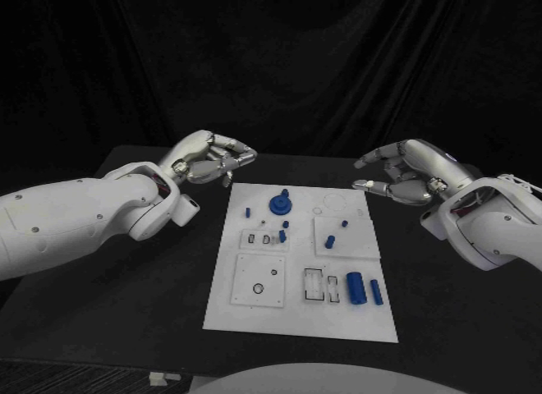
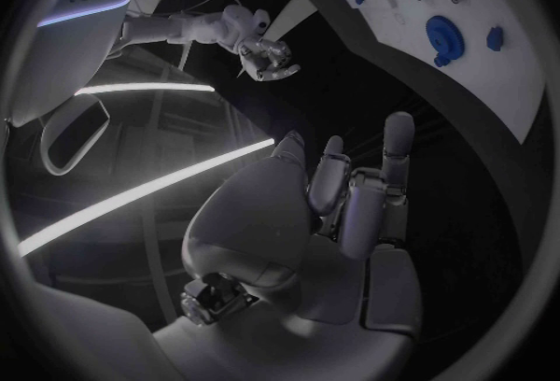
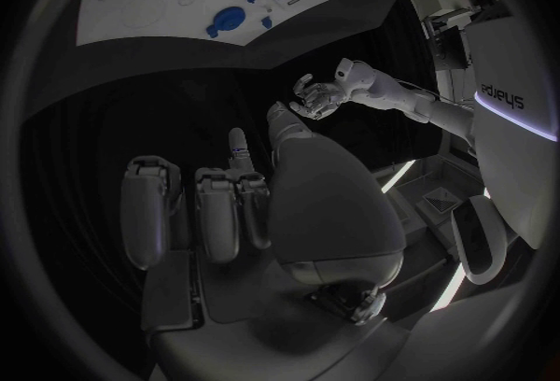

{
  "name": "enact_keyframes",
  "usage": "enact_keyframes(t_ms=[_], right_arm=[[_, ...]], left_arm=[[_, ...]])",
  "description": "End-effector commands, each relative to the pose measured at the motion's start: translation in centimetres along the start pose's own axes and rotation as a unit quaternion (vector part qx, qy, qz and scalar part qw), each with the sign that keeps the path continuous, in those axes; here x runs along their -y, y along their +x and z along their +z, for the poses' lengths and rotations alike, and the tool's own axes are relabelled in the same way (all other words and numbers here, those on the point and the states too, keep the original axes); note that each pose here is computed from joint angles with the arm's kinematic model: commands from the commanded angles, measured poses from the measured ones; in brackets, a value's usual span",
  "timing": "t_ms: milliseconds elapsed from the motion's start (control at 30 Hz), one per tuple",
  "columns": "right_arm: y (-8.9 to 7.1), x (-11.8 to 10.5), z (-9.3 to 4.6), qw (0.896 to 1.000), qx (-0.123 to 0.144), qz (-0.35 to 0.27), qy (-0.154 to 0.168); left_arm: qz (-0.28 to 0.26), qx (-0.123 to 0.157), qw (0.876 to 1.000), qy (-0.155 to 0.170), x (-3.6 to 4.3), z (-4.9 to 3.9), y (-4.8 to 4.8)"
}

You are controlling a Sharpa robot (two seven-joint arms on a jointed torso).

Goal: Assemble the parts on the task board

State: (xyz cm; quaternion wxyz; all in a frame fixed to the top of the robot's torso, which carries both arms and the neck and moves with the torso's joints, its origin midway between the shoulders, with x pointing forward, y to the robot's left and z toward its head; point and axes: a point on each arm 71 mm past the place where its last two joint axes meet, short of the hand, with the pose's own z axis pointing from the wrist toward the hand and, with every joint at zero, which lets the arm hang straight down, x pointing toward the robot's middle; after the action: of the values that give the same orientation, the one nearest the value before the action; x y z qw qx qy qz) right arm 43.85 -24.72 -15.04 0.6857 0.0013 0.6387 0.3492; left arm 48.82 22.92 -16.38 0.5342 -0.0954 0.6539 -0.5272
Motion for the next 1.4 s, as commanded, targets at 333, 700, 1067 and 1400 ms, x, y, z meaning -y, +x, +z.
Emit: enact_keyframes(t_ms=[333, 700, 1067, 1400], right_arm=[[1.3, 1.9, -1.1, 0.999, -0.029, -0.039, 0.024], [2.1, 2.5, -1.7, 0.998, -0.034, -0.055, 0.023], [2.7, 2.5, -1.6, 0.997, -0.044, -0.056, 0.021], [3.0, 2.6, -1.7, 0.997, -0.047, -0.055, 0.023]], left_arm=[[0.194, -0.148, 0.941, -0.235, -1.62, 2.03, 3.06], [0.232, -0.189, 0.902, -0.311, -1.54, 4.61, 5.72], [0.272, -0.19, 0.891, -0.311, -0.95, 5.83, 7.13], [0.282, -0.219, 0.871, -0.337, -1.6, 5.23, 8.2]])
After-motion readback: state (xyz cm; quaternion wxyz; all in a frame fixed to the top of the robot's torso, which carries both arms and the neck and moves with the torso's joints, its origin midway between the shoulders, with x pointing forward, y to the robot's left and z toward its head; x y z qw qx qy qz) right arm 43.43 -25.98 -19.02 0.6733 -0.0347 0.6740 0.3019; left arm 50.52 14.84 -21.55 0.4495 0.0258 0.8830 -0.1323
